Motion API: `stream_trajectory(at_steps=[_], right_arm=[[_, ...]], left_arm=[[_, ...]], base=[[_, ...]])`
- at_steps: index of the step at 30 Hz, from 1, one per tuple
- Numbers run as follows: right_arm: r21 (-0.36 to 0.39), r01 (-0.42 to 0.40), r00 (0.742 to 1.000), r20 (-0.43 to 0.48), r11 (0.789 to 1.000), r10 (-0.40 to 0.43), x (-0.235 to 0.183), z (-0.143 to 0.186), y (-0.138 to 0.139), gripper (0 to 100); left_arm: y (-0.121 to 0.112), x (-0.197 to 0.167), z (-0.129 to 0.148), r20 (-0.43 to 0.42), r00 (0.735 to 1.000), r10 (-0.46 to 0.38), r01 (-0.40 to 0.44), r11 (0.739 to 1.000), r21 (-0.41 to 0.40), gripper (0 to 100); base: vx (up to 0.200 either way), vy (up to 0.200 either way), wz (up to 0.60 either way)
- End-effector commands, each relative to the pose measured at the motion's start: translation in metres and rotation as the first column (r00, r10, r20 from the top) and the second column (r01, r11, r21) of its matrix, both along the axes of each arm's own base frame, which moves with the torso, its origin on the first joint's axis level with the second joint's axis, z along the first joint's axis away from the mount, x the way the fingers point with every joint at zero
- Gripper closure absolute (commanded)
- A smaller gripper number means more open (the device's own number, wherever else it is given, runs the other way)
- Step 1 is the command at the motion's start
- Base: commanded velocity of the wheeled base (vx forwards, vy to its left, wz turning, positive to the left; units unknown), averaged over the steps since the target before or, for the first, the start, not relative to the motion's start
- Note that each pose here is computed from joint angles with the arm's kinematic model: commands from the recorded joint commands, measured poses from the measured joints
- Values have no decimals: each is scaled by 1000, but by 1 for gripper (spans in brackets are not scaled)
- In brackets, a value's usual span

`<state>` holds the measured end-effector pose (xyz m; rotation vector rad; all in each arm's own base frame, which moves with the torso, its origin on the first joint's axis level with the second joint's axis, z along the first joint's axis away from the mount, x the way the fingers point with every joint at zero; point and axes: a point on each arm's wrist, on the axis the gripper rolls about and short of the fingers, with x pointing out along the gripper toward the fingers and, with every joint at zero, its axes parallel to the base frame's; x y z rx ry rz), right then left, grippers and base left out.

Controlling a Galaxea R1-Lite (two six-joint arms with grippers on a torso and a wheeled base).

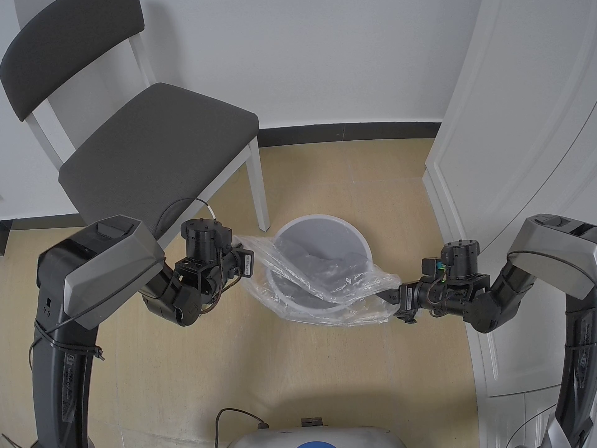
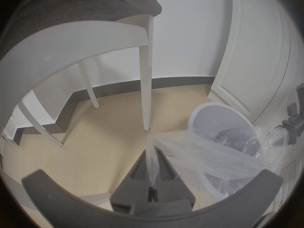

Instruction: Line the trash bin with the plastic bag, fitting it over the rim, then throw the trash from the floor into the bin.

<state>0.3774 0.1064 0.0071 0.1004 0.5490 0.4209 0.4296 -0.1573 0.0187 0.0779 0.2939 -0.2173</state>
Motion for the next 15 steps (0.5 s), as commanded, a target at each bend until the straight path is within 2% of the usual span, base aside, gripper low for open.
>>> stream_trajectory(at_steps=[1,8,15], right_arm=[[53,-34,999,-6,998,34,-10,16,-30,0],[156,-133,990,-21,979,138,-11,14,-70,0],[201,-129,990,-26,971,137,-8,8,-98,0]], left_arm=[[1,0,0,-2,1000,2,-2,1000,1,100],[4,1,-5,-15,1000,10,-10,1000,6,100],[6,2,-6,-18,1000,13,-13,1000,7,100]], base=[[0,0,0],[0,0,0],[0,0,0]])
